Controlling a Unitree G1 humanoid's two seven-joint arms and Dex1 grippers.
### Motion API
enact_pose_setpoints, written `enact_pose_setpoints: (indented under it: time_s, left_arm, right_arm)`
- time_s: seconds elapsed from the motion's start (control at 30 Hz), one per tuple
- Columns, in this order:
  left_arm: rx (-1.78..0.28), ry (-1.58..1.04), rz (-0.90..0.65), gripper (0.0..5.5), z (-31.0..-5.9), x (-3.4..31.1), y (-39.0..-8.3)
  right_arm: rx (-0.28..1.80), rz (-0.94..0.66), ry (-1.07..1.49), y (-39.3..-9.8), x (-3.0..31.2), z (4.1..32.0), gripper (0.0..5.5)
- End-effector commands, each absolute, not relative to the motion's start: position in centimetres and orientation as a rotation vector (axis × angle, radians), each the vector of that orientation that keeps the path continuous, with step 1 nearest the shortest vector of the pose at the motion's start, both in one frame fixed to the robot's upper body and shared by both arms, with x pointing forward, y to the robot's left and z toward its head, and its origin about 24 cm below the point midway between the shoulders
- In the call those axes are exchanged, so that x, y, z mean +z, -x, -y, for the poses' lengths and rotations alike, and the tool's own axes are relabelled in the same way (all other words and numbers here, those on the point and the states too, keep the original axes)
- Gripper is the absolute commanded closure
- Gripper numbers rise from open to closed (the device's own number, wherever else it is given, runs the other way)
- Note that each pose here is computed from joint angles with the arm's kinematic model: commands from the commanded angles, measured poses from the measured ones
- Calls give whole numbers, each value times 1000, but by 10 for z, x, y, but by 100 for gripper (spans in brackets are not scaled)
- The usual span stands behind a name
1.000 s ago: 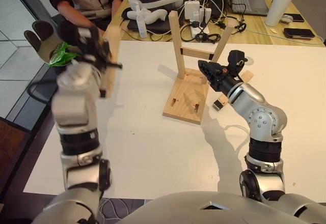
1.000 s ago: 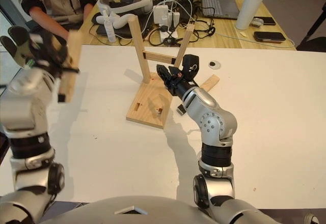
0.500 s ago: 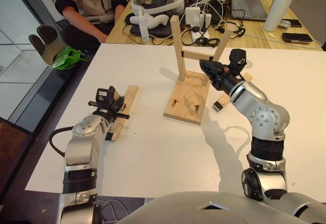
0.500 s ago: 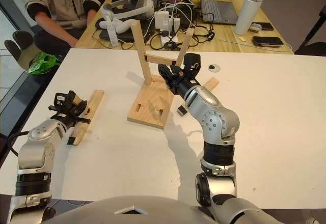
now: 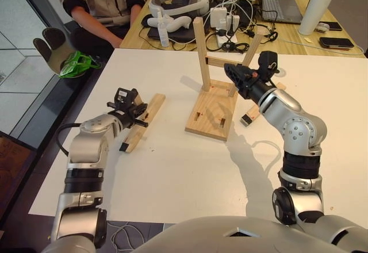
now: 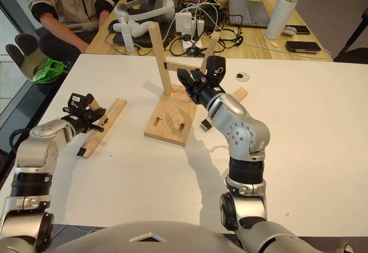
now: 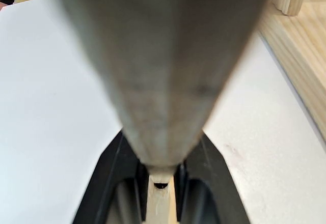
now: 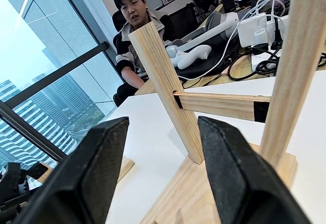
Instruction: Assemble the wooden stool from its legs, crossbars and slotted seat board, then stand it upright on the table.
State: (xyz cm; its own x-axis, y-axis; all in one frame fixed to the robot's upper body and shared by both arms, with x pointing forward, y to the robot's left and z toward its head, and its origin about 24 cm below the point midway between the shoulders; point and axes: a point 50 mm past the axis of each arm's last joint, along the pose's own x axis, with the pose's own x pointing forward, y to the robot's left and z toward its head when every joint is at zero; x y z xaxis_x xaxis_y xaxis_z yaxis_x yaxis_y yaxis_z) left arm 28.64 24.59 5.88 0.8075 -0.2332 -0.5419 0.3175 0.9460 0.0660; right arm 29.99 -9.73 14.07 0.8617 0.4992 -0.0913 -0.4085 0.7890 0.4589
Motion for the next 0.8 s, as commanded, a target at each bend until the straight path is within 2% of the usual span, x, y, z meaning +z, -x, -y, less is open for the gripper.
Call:
enact_pose_setpoints:
  time_s: [0.03,0.2,0.23,0.37,0.43,0.63,0.8]
  left_arm:
    - [-313,-80,-816,510,-221,8,-277]
    - [-326,-87,-717,510,-201,24,-295]
    - [-321,-83,-696,474,-200,27,-296]
    - [-313,-100,-640,408,-200,40,-300]
    - [-283,-106,-597,408,-206,54,-302]
    - [-255,-173,-372,408,-223,138,-313]
    - [-280,-174,-195,408,-214,202,-322]
  right_arm:
    - [520,-196,-420,-304,150,94,297]
    - [537,-199,-408,-305,152,93,297]
    - [536,-199,-408,-305,152,93,297]
    - [531,-202,-409,-304,150,94,297]
    - [532,-202,-410,-303,150,93,297]
    - [524,-197,-417,-302,149,95,297]
    - [530,-196,-423,-302,149,92,297]
